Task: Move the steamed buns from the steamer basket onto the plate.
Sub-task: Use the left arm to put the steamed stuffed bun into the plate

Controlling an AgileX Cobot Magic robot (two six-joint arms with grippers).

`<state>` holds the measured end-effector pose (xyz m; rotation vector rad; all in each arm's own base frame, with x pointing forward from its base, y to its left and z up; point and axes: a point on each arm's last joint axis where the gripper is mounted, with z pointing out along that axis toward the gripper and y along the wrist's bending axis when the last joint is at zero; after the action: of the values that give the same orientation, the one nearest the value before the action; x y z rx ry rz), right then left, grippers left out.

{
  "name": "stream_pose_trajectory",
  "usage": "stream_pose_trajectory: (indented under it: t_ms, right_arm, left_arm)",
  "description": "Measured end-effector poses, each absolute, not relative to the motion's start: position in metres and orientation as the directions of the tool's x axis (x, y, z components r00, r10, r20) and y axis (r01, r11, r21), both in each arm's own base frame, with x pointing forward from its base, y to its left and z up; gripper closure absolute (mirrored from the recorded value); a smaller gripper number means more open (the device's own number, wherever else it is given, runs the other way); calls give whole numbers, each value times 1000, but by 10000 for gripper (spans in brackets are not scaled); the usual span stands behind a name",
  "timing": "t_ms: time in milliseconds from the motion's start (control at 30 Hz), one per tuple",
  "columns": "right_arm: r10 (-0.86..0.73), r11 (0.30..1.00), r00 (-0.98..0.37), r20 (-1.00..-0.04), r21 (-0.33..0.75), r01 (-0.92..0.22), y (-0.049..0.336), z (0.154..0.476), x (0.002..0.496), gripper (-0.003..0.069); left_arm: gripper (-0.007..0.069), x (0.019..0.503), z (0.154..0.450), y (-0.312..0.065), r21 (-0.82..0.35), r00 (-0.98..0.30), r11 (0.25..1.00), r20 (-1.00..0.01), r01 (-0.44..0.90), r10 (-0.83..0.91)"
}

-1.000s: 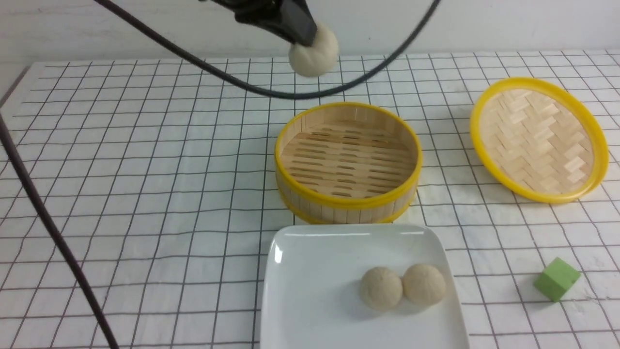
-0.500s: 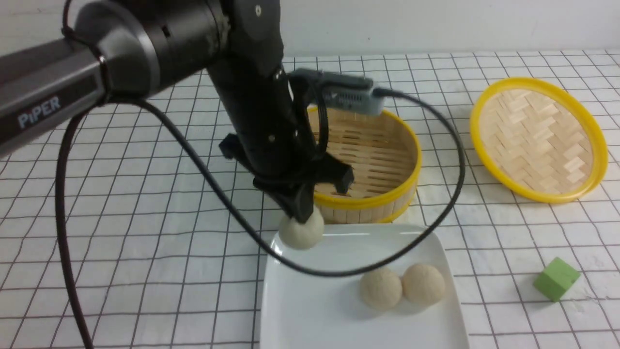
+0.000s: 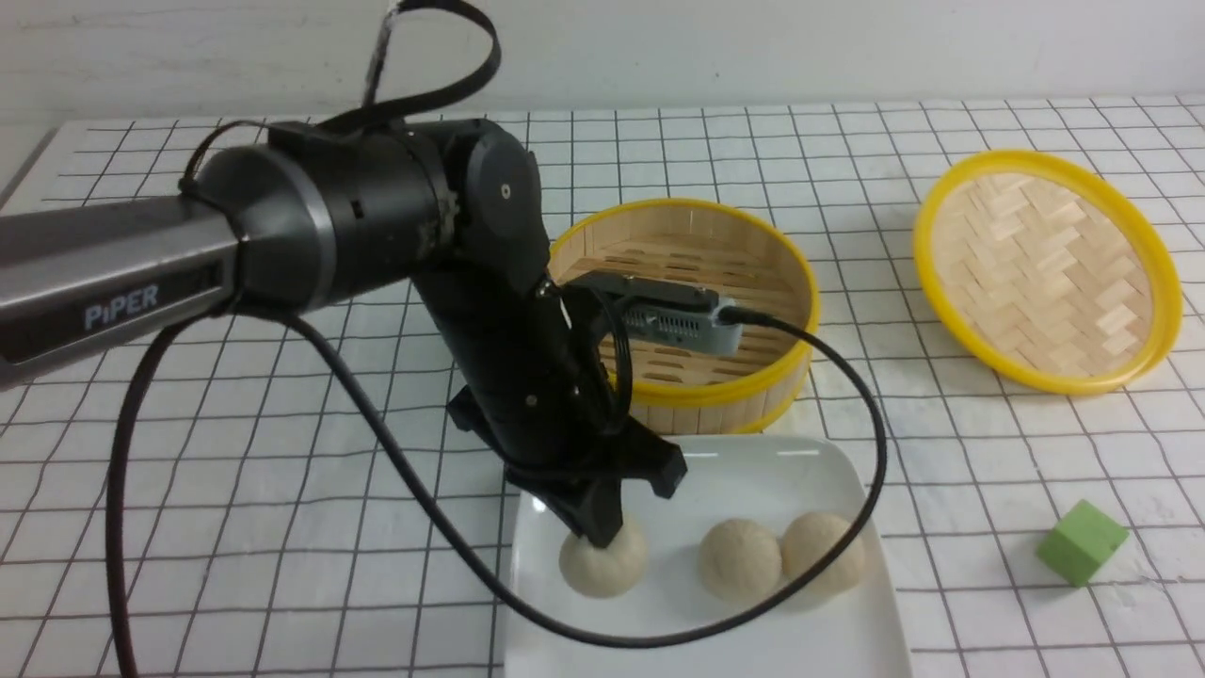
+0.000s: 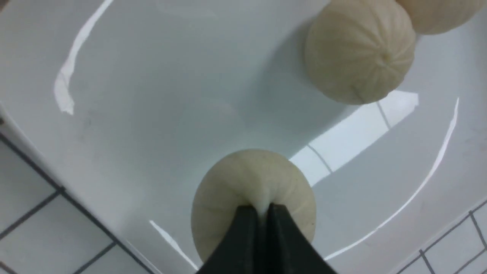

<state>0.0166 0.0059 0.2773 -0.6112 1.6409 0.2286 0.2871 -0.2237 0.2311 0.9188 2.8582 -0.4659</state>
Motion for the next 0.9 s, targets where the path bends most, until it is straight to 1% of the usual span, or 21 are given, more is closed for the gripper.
stream_pose_trajectory:
  t_ms: [67, 100, 167, 333, 467, 600, 767, 900]
  right_arm:
    - [-258, 837, -51, -965, -197, -510, 6, 277, 17, 419]
    - [-258, 837, -51, -965, -197, -510, 6, 277, 17, 419]
    - [-258, 837, -51, -965, -197, -510, 6, 277, 17, 419]
    - [-258, 837, -50, -965, -197, -510, 6, 277, 17, 419]
    - [-258, 837, -50, -965, -197, -510, 6, 277, 17, 419]
    - [-258, 837, -50, -965, -197, -510, 6, 277, 17, 419]
    - [-258, 837, -50, -965, -197, -510, 6, 277, 17, 419]
    - [-258, 837, -50, -965, -197, -510, 6, 277, 17, 419]
  left_arm:
    - [603, 288, 231, -224, -251, -807, 767, -207, 590, 553]
    - [603, 291, 230, -226, -244, -801, 764, -236, 597, 551]
    - [603, 293, 229, -226, -241, -799, 763, -245, 599, 550]
    - [603, 299, 207, -229, -232, -795, 761, -206, 606, 570]
    - [603, 302, 196, -231, -228, -795, 762, -199, 606, 573]
    - [591, 302, 196, -232, -229, -795, 762, -199, 606, 573]
    - [531, 302, 200, -233, -237, -795, 759, -190, 607, 576]
    - [370, 304, 211, -236, -254, -793, 751, -191, 610, 579]
